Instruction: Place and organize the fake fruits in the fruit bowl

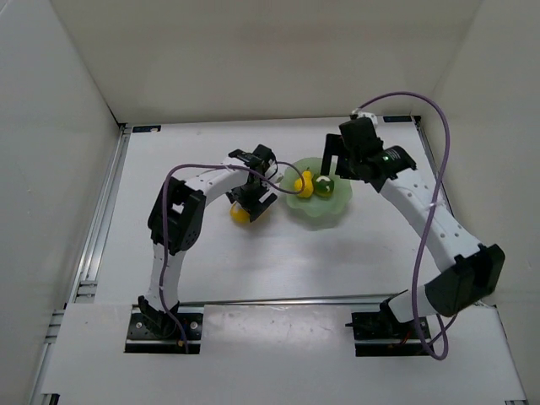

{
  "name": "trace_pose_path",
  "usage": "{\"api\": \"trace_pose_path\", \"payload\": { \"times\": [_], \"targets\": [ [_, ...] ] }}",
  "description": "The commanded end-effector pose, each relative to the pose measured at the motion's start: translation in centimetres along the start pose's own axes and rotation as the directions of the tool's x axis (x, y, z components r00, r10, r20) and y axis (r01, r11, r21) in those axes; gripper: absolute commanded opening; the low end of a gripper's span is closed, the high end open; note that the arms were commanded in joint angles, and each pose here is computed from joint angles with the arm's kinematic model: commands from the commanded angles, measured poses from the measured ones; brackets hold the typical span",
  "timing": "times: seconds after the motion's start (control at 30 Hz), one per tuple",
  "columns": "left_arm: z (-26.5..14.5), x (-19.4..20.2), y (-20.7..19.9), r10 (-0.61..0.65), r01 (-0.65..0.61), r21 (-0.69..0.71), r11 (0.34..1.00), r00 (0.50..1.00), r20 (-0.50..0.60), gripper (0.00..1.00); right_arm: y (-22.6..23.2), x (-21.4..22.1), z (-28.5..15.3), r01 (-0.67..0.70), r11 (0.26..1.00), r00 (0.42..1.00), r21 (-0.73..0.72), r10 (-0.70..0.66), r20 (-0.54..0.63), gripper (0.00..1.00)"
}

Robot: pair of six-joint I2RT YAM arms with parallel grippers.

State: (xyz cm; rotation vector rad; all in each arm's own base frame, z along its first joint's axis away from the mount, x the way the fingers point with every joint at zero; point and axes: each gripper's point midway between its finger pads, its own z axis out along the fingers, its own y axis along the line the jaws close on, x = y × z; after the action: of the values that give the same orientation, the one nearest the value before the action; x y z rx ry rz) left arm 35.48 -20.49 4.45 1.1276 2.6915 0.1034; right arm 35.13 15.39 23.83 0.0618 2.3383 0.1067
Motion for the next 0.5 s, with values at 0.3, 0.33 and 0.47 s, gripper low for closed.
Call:
{"api": "trace_pose_path", "payload": {
  "times": [0.3, 0.33, 0.47],
  "targets": [
    [0.2, 0.9, -2.7, -0.025, 0.028, 0.146, 0.989, 0.999, -0.021, 0.77, -5.4, 4.3, -0.3, -0.077, 0.985, 0.997, 0.157, 0.078, -0.003, 1.0],
    [0.2, 0.6, -2.8, -0.027, 0.028, 0.155, 0.988, 1.0, -0.01, 0.69, -5.4, 4.3, -0.3, -0.086, 0.984, 0.996, 0.157, 0.087, -0.002, 1.0],
    [-2.5, -0.3, -2.2, -0.015, 0.007, 0.138, 0.99, 0.998, 0.053, 0.41, -5.4, 5.0, 0.0, -0.091, 0.983, 0.995, 0.158, 0.095, -0.02, 1.0]
  ]
}}
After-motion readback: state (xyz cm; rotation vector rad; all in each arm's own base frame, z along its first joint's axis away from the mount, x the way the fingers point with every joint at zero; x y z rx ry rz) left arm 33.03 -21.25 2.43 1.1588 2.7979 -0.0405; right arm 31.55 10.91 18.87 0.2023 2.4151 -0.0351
